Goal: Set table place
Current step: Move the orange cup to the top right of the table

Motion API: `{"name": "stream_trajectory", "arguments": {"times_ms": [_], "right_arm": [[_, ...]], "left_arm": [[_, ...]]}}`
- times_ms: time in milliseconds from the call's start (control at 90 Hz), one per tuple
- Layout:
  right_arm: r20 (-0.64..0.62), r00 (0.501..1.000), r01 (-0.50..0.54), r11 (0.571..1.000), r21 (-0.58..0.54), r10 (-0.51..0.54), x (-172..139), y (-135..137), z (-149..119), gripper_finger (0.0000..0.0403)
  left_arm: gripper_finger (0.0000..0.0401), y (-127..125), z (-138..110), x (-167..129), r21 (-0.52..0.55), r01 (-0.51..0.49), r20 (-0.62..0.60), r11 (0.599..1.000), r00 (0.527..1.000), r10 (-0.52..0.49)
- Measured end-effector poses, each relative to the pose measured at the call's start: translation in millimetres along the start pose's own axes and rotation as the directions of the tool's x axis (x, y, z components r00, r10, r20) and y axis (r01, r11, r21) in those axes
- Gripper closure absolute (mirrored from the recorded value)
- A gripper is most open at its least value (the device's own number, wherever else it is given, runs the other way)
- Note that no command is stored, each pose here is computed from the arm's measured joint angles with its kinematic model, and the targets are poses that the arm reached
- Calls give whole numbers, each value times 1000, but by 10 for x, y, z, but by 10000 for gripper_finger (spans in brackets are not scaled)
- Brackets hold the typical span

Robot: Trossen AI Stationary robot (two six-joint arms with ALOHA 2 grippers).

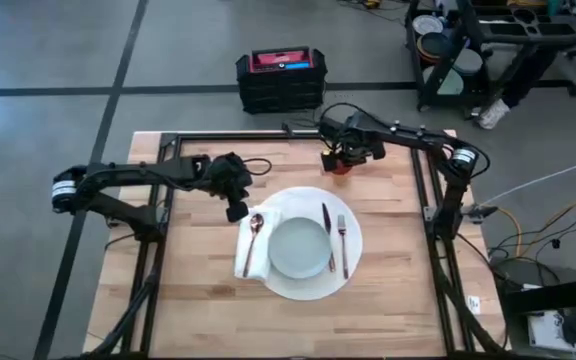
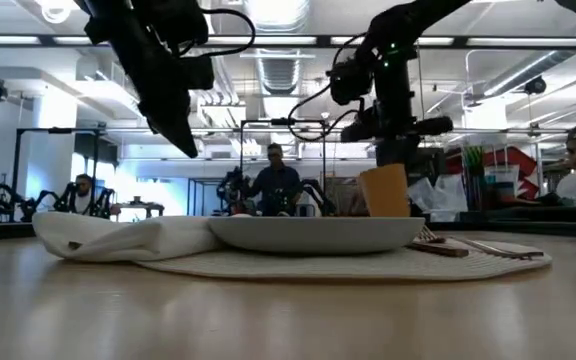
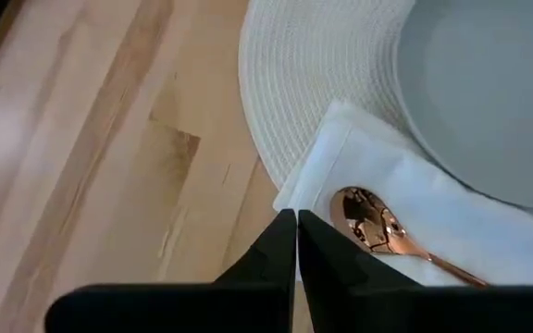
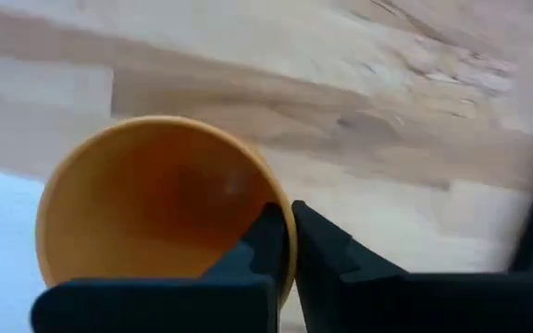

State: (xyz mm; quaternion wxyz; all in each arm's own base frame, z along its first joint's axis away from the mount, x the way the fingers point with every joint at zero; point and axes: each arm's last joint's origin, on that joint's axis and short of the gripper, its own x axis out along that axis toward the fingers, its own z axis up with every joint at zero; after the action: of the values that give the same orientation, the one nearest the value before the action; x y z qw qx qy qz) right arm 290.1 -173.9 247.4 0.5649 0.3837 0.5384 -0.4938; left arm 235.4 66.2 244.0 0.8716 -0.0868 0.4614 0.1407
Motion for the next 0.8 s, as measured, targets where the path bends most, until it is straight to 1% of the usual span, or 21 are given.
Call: {"name": "stream_trajectory", "arguments": {"times_ms": [156,289,422,578,711,800], "right_arm": [[-10,999,51,998,-45,-51,-106,-72,-122,402],[0,1000,31,998,-48,-31,-166,-100,-230,403],[-15,999,45,999,-31,-45,-140,-128,-455,403],[6,1000,16,998,60,-16,-128,-293,-707,403],[46,997,-76,983,165,69,-118,-512,-889,403],[72,987,-155,959,239,142,-57,-629,-987,403]], "left_arm": [[401,0,-1,-1,0,0,0,1000,1000,0],[401,0,-2,-1,18,0,-2,1000,1000,0],[401,1,-14,-2,20,-1,-14,1000,1000,1],[401,2,-30,-5,16,-1,-30,1000,1000,2],[401,5,-30,-6,15,-2,-29,1000,1000,2],[401,5,-29,-6,14,-2,-29,1000,1000,3]]}}
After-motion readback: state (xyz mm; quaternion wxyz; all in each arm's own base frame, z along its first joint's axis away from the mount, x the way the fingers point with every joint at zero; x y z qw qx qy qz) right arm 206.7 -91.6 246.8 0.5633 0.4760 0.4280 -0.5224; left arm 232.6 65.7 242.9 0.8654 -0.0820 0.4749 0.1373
